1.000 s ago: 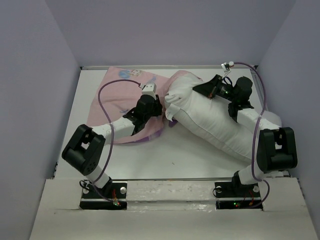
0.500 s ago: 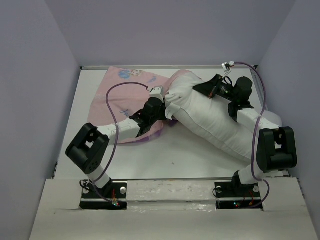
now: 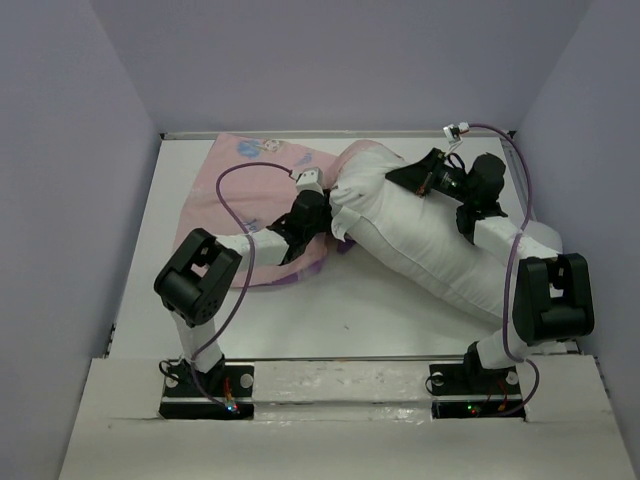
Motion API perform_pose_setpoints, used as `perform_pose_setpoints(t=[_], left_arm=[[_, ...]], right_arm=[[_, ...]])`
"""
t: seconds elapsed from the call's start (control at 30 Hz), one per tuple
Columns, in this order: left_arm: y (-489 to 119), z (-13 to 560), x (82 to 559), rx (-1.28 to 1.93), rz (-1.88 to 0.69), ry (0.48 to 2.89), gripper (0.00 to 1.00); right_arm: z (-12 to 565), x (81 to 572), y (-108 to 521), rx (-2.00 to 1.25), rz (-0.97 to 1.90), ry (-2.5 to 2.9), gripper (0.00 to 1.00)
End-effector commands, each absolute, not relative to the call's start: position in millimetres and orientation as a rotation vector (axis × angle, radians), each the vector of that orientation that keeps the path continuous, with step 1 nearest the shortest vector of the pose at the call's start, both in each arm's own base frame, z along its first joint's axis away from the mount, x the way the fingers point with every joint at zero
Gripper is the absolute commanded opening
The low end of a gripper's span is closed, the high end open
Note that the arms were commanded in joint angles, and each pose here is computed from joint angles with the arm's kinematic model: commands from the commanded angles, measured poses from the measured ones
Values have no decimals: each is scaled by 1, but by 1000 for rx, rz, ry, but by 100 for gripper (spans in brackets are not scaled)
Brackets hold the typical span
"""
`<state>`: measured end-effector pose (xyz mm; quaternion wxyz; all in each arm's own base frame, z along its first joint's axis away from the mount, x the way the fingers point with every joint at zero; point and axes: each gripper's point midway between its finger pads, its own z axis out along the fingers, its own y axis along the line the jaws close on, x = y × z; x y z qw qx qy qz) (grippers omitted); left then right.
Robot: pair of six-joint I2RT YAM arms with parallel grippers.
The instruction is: Put the pillow into the pillowcase
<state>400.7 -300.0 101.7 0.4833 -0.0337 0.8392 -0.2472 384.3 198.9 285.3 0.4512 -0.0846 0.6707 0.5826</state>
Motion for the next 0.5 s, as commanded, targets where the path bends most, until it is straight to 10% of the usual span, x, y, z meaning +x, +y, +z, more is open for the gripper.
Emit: perform_pose_setpoints(t=[0.0,0.23,0.33,0.47], left_arm=[[-310,138,426,-132,-674,1883,50],[-311,148,438,-196,-705,1806,35],[-309,156,438,-207,-708,1783,2],[-303,178,419,-165,-758,1745,0]], right_arm=[[330,375,200,-329,1427,1493,0],[324,375,200,-320,1440,1501,0],[319,377,200,-315,1428,1507,0],[308,388,196,-304,1349,1521,0]])
